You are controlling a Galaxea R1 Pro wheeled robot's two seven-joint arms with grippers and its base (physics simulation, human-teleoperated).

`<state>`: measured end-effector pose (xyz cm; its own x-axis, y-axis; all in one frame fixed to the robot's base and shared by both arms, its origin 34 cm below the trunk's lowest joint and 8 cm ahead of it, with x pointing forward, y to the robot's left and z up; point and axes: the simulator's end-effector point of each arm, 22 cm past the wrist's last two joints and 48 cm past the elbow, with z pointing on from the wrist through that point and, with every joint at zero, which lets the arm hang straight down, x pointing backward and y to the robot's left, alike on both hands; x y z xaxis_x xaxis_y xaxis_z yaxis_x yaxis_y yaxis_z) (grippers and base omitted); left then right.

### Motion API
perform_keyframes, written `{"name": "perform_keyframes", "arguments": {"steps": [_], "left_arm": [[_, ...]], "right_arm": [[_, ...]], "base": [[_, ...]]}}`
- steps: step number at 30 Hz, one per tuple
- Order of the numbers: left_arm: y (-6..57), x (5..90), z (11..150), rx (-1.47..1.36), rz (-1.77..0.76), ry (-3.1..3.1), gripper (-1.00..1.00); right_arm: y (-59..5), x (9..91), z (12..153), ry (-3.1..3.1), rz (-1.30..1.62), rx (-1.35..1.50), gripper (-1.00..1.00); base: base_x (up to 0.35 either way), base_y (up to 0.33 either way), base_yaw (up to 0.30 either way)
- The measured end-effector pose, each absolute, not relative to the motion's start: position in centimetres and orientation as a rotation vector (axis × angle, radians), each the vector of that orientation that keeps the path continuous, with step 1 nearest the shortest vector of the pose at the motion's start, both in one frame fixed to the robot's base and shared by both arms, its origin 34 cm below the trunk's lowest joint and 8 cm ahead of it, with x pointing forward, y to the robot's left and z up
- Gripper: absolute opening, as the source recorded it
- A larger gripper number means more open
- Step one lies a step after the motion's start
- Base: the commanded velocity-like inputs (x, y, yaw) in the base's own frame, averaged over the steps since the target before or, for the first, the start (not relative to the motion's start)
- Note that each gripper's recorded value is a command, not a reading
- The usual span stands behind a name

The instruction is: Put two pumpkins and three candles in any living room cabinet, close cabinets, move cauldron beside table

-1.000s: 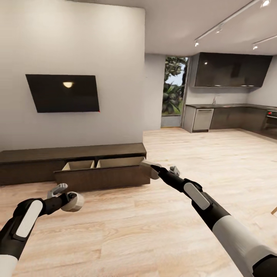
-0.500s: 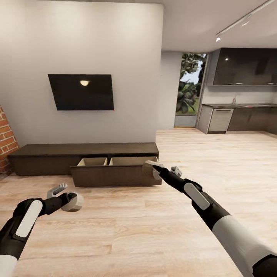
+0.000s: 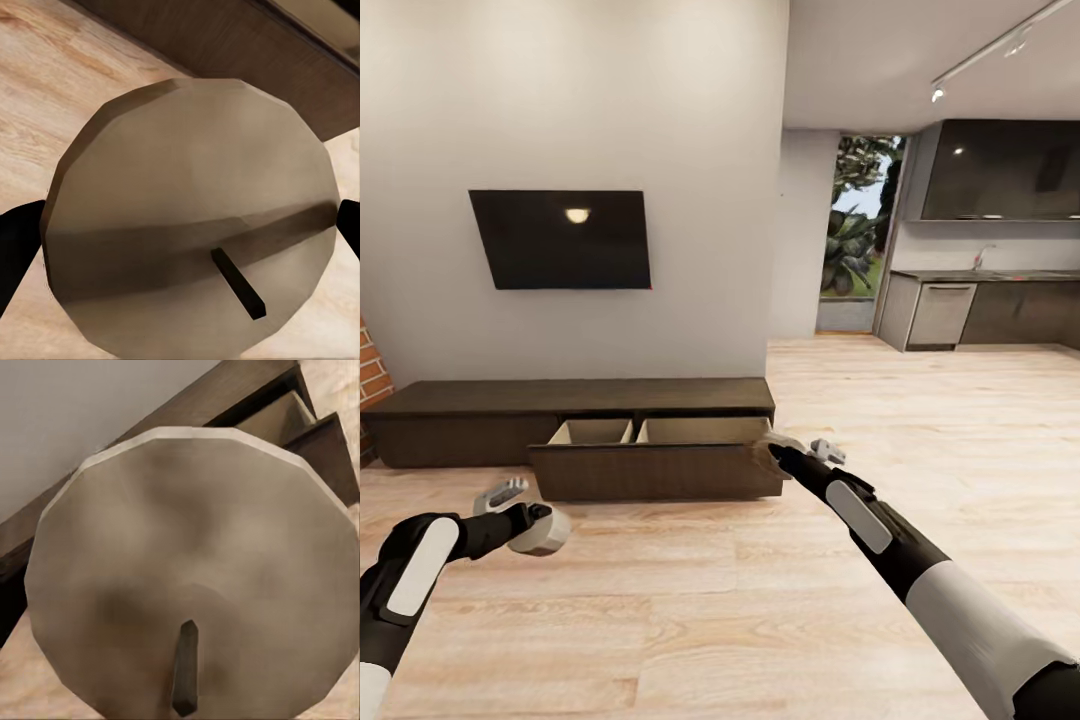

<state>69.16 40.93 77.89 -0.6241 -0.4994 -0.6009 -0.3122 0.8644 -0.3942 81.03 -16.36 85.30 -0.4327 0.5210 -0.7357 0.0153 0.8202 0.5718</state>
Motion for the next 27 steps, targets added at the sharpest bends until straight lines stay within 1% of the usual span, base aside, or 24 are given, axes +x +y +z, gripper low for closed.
{"name": "perform_keyframes", "arguments": {"steps": [5, 9, 19, 22, 27], "left_arm": [[40.3, 69.3, 79.0, -0.547, -0.329, 2.287, -1.00], [39.8, 68.7, 78.7, -0.526, -0.339, 2.329, -1.00], [39.7, 68.7, 78.7, -0.525, -0.339, 2.334, -1.00], [39.7, 68.7, 78.7, -0.524, -0.340, 2.333, -1.00], [39.7, 68.7, 78.7, -0.524, -0.340, 2.333, -1.00]], "right_arm": [[-15.8, 80.6, 85.9, 1.980, 0.456, 0.476, -1.00], [-14.3, 79.3, 87.6, 1.990, 0.261, 0.533, -1.00], [-10.7, 77.8, 87.1, 2.088, 0.240, 0.384, -1.00], [-10.3, 77.1, 85.8, 2.160, 0.225, 0.328, -1.00], [-10.2, 76.8, 85.1, 2.195, 0.217, 0.312, -1.00]], "base": [[0.324, -0.102, 0.000], [0.321, -0.098, 0.000], [0.321, -0.095, 0.000], [0.320, -0.096, 0.000], [0.320, -0.096, 0.000]]}}
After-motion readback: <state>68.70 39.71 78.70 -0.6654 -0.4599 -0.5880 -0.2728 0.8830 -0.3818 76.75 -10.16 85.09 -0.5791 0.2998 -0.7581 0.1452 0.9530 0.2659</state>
